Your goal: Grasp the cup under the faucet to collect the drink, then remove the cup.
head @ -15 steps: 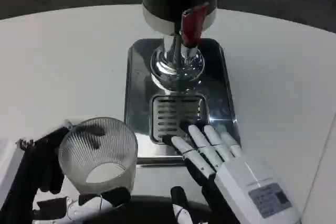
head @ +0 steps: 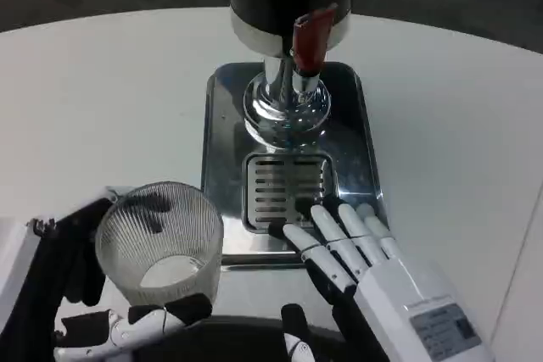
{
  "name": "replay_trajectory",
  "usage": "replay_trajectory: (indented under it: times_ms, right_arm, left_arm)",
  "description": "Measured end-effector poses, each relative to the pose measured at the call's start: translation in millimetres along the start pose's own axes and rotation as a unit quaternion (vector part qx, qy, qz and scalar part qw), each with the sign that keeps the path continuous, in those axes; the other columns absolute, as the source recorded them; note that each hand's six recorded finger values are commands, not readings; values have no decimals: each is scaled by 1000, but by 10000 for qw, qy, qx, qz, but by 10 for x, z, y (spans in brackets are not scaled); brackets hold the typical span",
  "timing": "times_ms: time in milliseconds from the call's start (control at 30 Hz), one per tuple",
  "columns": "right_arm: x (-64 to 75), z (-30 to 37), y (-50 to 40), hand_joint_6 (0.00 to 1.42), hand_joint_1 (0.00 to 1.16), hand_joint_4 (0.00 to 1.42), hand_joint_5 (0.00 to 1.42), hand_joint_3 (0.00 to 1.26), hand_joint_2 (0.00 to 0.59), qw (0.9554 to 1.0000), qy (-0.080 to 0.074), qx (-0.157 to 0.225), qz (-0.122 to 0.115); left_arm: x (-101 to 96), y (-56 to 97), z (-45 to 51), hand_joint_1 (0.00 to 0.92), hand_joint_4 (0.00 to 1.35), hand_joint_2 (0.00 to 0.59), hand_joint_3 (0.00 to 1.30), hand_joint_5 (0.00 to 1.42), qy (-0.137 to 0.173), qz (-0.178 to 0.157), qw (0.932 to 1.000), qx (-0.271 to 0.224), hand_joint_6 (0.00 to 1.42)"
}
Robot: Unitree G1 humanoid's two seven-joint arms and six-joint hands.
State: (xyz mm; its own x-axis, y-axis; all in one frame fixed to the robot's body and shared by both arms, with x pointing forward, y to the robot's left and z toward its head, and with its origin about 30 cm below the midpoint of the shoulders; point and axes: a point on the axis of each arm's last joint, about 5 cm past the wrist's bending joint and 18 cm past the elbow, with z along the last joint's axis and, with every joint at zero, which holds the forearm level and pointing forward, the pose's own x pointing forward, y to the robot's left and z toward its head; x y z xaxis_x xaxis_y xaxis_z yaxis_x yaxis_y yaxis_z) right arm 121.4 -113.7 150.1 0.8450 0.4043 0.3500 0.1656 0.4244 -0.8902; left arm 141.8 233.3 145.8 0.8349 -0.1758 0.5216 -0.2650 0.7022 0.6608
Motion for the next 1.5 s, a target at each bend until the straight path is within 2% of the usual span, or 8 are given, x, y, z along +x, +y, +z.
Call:
replay_trajectory:
  times_ms: [233,533,867,933,1133,1233,1367,1500]
  right_arm:
    - [-26,-2,-38,55,325,53,40,156,584,10000,58,-26,-65]
    - [-76,-17,-50,73,337,64,61,156,582,9998,204,44,-43]
    - [-95,-15,-107,65,343,74,73,164,586,9991,351,31,-215]
    - [-109,-20,-108,65,343,74,73,165,586,9989,420,30,-212]
    - [-126,-51,-124,65,344,74,81,165,586,9976,635,-19,-264]
    - [-147,-54,-126,65,346,74,83,165,586,9973,688,-18,-246]
    - [-165,-42,-123,65,351,85,95,165,586,9968,763,30,-249]
    - [-169,-23,-147,65,355,86,96,169,586,9966,759,44,-318]
  left_arm:
    - [56,-38,-14,581,1075,168,965,1289,42,53,10000,-72,1341]
    - [283,-166,-119,577,1075,167,969,1290,-67,-109,9999,-29,1341]
    - [646,-280,-331,579,1075,165,978,1290,-12,-3,9997,252,1341]
    - [750,-320,-385,579,1075,165,978,1290,34,-3,9995,328,1341]
    - [975,-451,-454,579,1075,165,978,1290,53,-46,9994,344,1341]
    - [1107,-554,-470,579,1075,165,978,1290,52,-131,9991,394,1341]
    - [1271,-685,-417,579,1075,164,978,1290,-97,-143,9990,412,1351]
    - [1403,-822,-370,581,1075,166,978,1290,-137,-178,9991,352,1355]
